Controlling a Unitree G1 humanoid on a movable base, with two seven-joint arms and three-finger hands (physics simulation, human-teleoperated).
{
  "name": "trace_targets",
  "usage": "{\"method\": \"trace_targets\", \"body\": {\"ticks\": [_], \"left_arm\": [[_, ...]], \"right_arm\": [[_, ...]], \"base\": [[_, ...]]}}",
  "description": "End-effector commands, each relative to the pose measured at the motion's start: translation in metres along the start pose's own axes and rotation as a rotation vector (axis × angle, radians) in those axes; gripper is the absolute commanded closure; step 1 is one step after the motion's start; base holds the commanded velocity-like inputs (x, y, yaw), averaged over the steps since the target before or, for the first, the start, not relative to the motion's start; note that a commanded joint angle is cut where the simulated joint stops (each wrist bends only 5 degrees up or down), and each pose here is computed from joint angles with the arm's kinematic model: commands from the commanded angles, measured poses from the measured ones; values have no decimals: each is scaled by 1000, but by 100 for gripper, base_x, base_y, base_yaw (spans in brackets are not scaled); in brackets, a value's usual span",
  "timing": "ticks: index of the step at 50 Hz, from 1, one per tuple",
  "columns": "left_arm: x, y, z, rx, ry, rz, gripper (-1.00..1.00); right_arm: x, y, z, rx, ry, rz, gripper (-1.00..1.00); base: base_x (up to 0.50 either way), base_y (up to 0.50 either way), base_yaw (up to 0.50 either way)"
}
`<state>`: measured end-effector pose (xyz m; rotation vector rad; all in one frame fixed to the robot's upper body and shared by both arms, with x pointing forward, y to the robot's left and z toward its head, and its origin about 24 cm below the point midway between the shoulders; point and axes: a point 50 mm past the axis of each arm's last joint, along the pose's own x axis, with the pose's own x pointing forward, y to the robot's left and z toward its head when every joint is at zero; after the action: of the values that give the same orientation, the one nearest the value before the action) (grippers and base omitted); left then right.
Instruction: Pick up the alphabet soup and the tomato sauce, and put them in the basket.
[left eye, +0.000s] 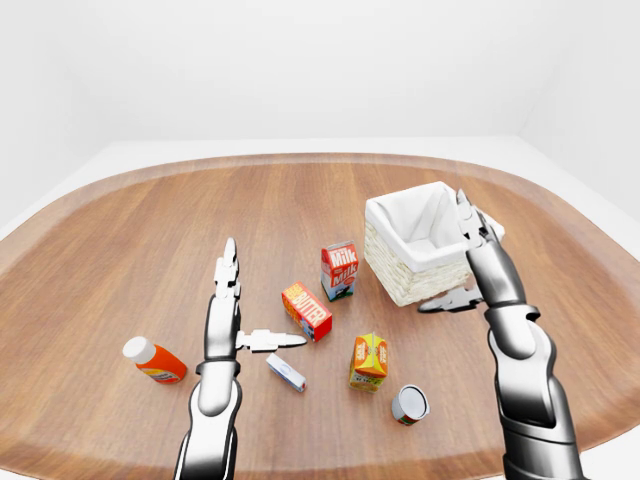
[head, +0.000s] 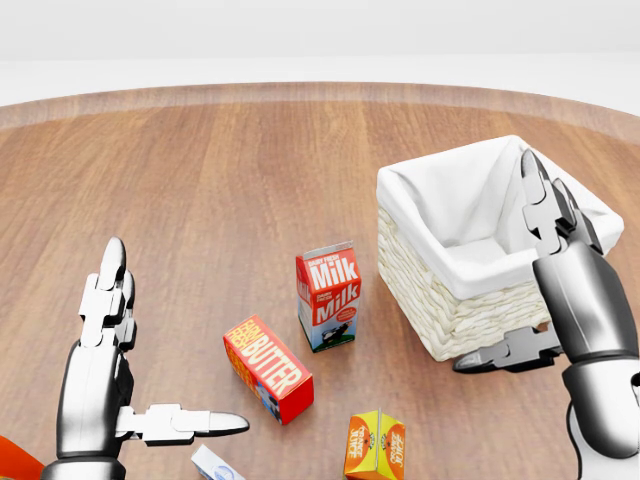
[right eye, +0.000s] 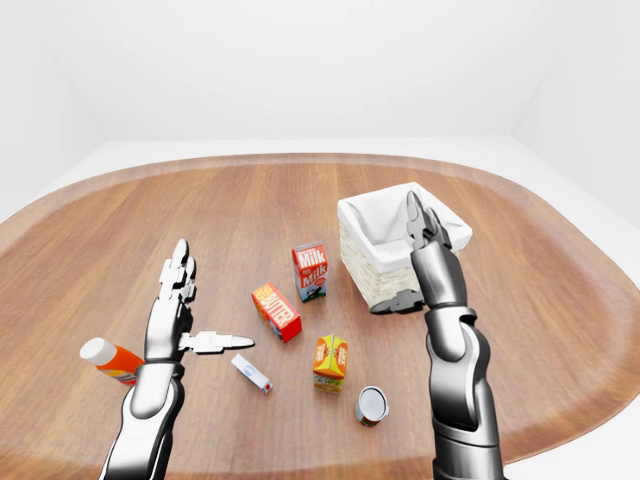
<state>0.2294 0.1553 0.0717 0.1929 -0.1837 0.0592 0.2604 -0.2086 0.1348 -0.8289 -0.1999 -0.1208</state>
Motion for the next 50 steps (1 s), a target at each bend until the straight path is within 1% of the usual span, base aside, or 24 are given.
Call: {"method": "trace_targets", "body": {"ticks": [1, 4, 10, 15, 25, 34, 39, 45, 50], "left_arm": [[0, 0, 0, -1, 0, -3, -100], [0, 0, 0, -1, 0, -2, -100], [0, 0, 0, -1, 0, -3, -100], [0, 0, 0, -1, 0, -2, -100], [0, 0, 0, -1, 0, -3, -100], [0, 0, 0, -1, 0, -3, -100], [0, 0, 0, -1, 0, -3, -100], [0, 0, 0, -1, 0, -3, -100], [0, 0, 0, -1, 0, -3, -100]], "right_arm": [[-10, 1, 0, 4, 1, 3, -100], [-12, 4, -1, 9, 1, 10, -100], [-19, 21, -9, 22, 8, 36, -100], [-21, 23, -7, 27, 8, 47, -100], [-31, 37, -14, 33, 14, 73, -100], [-36, 38, -14, 34, 11, 79, -100], [-41, 34, -10, 51, 7, 79, -100], [-46, 37, -14, 64, 15, 96, -100], [-51, 39, -21, 73, 52, 96, -100]], "base": [[0, 0, 0], [0, 0, 0], [0, 0, 0], [0, 0, 0], [0, 0, 0], [0, 0, 0], [0, 0, 0], [0, 0, 0], [0, 0, 0]]}}
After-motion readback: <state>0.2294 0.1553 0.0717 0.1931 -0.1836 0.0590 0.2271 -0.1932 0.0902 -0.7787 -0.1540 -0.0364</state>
